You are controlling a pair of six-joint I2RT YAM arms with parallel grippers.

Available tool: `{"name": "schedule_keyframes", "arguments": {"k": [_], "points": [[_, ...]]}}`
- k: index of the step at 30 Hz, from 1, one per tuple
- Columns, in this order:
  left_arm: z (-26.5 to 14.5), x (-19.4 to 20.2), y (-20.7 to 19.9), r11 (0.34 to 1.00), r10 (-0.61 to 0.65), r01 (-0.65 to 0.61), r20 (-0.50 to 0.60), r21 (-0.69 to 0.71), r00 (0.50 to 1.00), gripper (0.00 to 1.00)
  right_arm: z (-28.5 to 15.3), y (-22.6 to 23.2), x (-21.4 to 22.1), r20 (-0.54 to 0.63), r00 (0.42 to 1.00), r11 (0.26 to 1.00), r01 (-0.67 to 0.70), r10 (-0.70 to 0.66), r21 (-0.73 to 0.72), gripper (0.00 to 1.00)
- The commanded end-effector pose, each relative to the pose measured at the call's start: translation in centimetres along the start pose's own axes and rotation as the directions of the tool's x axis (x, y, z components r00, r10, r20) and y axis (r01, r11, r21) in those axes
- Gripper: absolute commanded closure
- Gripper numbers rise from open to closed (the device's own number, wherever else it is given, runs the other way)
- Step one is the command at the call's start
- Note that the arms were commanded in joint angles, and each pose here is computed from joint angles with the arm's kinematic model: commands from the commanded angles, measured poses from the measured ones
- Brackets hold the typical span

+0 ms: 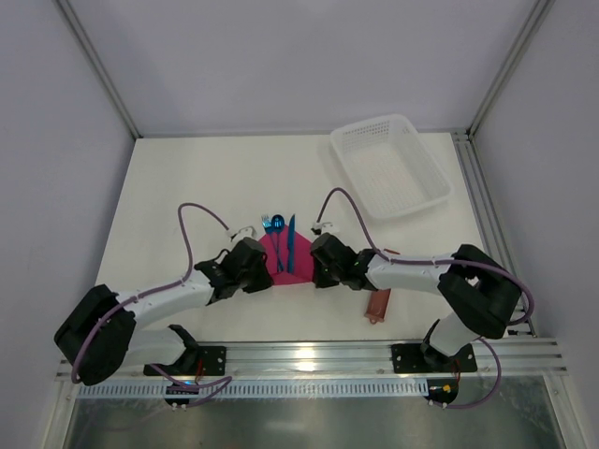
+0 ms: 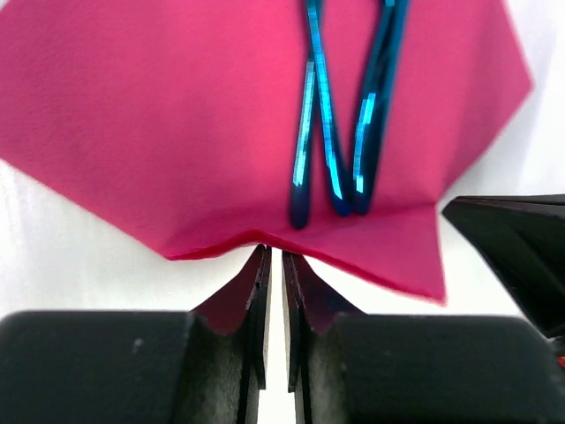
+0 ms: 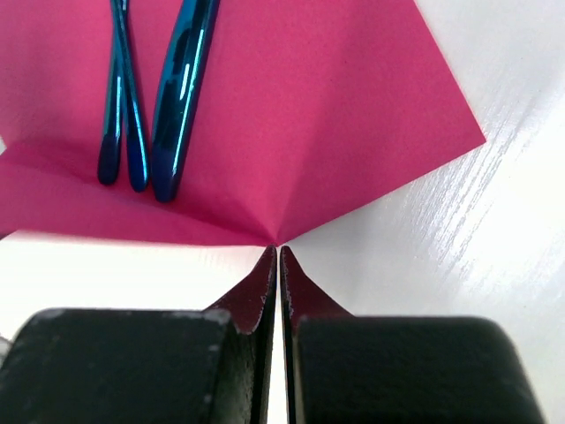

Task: Place the utensils on the paper napkin and roll it up
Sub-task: Roll the napkin at the center of the board, then adjust the utensils on the napkin.

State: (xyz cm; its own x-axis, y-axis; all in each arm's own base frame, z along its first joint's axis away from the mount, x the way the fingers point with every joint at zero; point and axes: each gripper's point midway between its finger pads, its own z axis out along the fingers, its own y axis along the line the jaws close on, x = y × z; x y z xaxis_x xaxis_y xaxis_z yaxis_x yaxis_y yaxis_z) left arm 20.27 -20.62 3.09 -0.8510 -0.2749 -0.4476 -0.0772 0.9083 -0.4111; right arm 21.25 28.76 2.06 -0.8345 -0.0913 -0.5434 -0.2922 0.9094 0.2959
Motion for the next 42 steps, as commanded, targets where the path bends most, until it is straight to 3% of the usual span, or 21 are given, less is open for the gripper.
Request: {"name": "schedule_keyframes", "arguments": {"k": [1,10,24,42], "points": [[-1.0,-2.4,-4.3,0.988,-0.004,-0.006,0.062,0.153,0.998,0.86,-2.0,2.2,-2.7,0.039,0.999,0.998,0.003,-0.001,-0.064,0.96],[0.8,-3.1,-5.6,0.987,0.019,-0.029,0.063,0.156,0.998,0.86,-2.0,2.7,-7.4,0.114,0.993,0.993,0.022,-0.009,-0.114,0.96],[2.0,-5.1,-4.8,0.998,0.034,-0.041,0.132,0.053,0.991,0.87,3.4,3.0,-12.4,0.148,0.988,0.995,0.051,-0.038,-0.087,0.96],[2.9,-4.7,-4.0,0.999,0.048,-0.05,0.121,0.01,0.991,0.88,6.4,2.0,-11.7,0.125,0.991,0.997,0.05,-0.042,-0.054,0.96]]}}
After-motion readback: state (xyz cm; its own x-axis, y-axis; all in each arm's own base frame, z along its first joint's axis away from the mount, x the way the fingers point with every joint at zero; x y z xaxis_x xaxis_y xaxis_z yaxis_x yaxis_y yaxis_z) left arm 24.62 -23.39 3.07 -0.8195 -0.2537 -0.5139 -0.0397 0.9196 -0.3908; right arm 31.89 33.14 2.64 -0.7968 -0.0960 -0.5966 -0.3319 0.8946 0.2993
